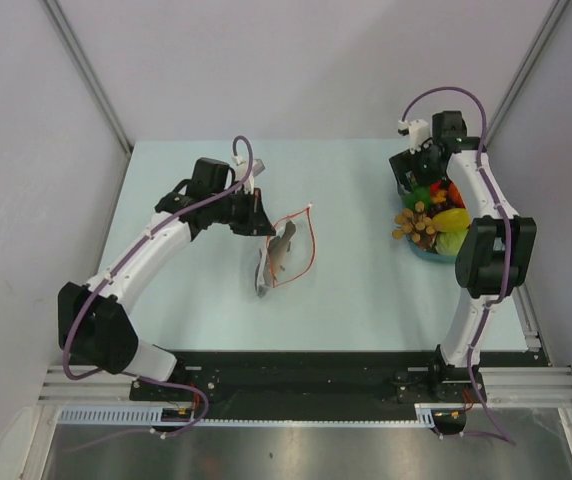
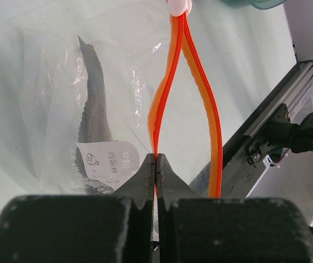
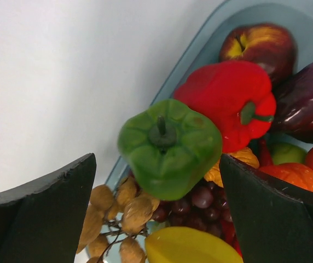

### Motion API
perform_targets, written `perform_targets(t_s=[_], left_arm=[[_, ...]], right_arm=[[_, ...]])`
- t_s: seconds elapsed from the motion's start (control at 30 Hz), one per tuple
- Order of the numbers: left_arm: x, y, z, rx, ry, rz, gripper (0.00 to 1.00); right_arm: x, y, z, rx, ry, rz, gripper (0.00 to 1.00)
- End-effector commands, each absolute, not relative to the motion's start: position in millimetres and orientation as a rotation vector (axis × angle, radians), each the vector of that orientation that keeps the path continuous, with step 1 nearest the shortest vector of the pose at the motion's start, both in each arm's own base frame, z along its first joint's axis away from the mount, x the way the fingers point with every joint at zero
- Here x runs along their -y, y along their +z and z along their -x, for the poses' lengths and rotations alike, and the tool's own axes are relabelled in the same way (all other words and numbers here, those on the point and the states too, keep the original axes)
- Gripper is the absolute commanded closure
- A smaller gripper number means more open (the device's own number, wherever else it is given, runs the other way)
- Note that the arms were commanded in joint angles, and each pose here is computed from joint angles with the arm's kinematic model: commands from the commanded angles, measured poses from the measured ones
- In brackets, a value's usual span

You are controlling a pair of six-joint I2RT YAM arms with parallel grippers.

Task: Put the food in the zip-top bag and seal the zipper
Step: Pick up the fake vegetable from the bin.

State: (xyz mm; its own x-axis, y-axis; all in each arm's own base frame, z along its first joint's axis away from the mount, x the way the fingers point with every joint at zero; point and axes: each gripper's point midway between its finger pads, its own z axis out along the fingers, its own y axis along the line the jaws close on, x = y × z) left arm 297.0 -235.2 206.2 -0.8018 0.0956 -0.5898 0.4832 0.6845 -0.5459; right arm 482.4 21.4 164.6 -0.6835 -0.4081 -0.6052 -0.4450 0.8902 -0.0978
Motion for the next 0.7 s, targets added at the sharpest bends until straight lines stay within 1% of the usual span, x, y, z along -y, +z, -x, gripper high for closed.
perform_targets(t_s=[0.0,0.2,0.23,0.33,0.37,0.43,0.47,0.57,0.63,0.67], left_arm=[[240,229,-308,-2.286,-1.006,-0.456,1.00],[239,224,-309,-2.301,-1.004,-0.449,1.00],[239,223,-309,-2.303,-1.004,-0.449,1.00],[239,225,-310,-2.297,-1.008,-0.445,1.00],[239,226,-310,-2.294,-1.008,-0.447,1.00],[239,227,-311,-2.294,-1.008,-0.442,1.00],[238,228,-311,-2.292,-1.011,-0.441,1.00],[238,229,-312,-2.287,-1.014,-0.439,1.00],[237,229,-313,-2.284,-1.015,-0.439,1.00],[239,229,-312,-2.285,-1.024,-0.442,1.00]], right_arm=[[-15,148,-494,-2.428,-0.049,0.672,0.00],[-18,134,-496,-2.447,-0.040,0.688,0.00],[-20,133,-497,-2.450,-0.029,0.685,0.02],[-22,141,-498,-2.429,-0.018,0.674,0.14],[-21,149,-498,-2.414,-0.017,0.663,0.23],[-19,160,-498,-2.394,-0.033,0.646,0.33],[-17,171,-498,-2.374,-0.038,0.629,0.41],[-9,193,-500,-2.331,-0.047,0.582,0.50],[-11,207,-501,-2.301,-0.032,0.559,0.52],[1,214,-503,-2.289,-0.044,0.519,0.54]])
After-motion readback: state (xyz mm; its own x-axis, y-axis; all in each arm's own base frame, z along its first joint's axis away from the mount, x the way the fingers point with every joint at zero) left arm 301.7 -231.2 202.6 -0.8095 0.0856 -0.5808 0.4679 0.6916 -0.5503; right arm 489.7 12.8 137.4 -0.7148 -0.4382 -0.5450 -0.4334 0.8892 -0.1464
